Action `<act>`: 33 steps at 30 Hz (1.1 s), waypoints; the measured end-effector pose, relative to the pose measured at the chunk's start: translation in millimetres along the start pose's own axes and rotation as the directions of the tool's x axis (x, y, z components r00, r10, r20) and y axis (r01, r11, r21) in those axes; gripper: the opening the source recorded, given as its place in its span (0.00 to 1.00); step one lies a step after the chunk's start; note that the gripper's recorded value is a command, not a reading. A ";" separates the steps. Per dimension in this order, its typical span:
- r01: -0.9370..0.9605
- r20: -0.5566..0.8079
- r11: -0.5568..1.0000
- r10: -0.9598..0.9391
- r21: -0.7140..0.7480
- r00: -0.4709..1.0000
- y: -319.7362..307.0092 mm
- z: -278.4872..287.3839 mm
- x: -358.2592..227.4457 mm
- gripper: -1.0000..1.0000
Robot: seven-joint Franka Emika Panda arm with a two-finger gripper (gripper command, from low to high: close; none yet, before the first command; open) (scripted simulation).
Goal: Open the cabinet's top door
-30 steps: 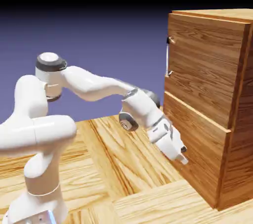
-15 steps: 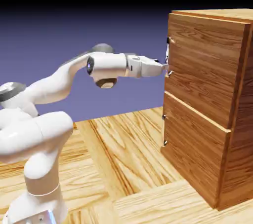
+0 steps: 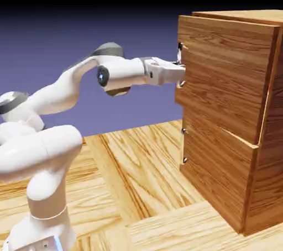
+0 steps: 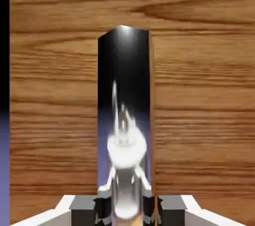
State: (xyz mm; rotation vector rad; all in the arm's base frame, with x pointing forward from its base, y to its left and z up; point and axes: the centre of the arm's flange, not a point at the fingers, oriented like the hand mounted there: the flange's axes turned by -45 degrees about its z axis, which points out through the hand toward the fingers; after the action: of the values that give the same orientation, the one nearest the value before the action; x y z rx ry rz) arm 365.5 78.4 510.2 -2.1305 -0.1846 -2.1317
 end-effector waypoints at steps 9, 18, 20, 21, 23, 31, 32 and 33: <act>0.000 0.000 0.974 0.000 0.228 1.000 41.9 -71.4 0.1 0.00; 0.000 0.001 0.917 0.000 0.399 1.000 85.3 -119.3 0.1 0.00; 0.000 0.001 0.902 0.000 0.433 1.000 95.3 -128.1 0.1 0.00; 0.000 0.001 0.893 0.000 0.449 1.000 100.4 -132.5 0.1 0.00; 0.000 0.001 0.875 0.000 0.483 1.000 111.3 -141.1 0.1 0.00; 0.000 0.001 0.797 0.000 0.603 1.000 154.4 -169.2 0.1 0.00; 0.000 0.001 0.787 0.000 0.617 1.000 159.7 -172.1 0.1 0.00; 0.000 0.001 0.777 0.000 0.630 1.000 165.1 -174.9 0.1 0.00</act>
State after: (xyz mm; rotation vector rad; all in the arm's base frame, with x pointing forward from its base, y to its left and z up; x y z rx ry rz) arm 221.5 -114.3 510.2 -1.7144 -0.7804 -1.7144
